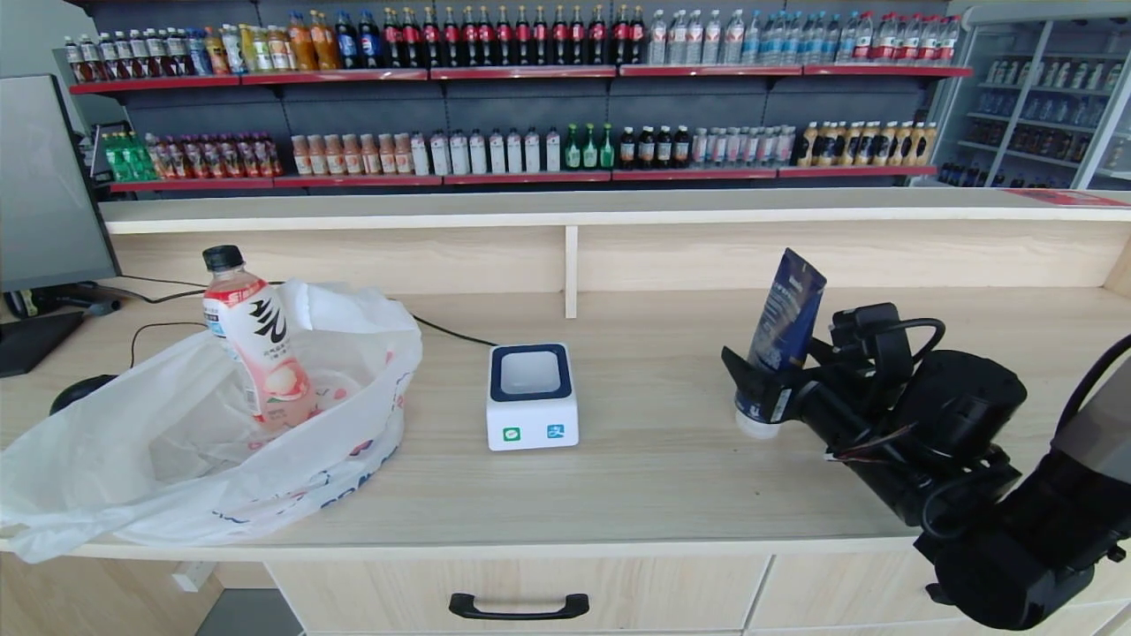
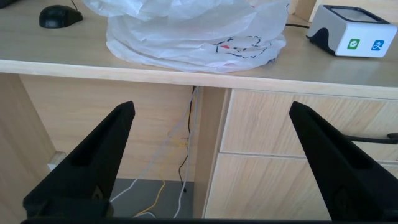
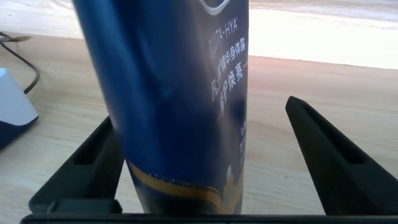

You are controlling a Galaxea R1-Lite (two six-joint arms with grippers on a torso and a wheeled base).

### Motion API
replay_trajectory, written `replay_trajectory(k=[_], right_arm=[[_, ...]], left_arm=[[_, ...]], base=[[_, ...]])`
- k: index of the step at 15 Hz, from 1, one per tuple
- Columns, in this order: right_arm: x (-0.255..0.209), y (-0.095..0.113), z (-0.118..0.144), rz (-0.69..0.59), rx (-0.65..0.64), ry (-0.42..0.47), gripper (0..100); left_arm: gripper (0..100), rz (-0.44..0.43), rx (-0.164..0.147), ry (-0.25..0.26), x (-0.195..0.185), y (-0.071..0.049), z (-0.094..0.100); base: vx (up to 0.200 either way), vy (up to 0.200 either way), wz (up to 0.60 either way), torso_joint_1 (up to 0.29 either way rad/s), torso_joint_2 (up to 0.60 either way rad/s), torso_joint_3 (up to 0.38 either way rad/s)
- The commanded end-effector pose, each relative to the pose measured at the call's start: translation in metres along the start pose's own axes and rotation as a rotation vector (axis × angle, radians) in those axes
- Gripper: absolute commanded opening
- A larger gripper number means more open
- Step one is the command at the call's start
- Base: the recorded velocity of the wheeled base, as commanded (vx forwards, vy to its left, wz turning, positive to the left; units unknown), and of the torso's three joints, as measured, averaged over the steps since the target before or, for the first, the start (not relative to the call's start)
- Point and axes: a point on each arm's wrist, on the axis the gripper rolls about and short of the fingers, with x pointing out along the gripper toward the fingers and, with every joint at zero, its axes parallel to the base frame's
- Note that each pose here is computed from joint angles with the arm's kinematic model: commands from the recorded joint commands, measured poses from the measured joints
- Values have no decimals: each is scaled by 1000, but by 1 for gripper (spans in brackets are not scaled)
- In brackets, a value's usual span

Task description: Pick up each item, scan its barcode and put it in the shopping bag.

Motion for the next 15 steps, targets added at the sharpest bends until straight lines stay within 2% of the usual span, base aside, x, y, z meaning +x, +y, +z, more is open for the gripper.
replay_trajectory(k=[1,5,15], right_arm=[[-1,0,3,0,4,-9,0],[-4,-1,6,0,24,-14,0],[-14,5,33,26,36,-98,0]], left_arm=[[100,0,0,0,0,0,0],[100,0,0,0,0,0,0],[100,0,0,0,0,0,0]], base=[[0,0,0,0,0,0],[0,0,0,0,0,0],[0,0,0,0,0,0]])
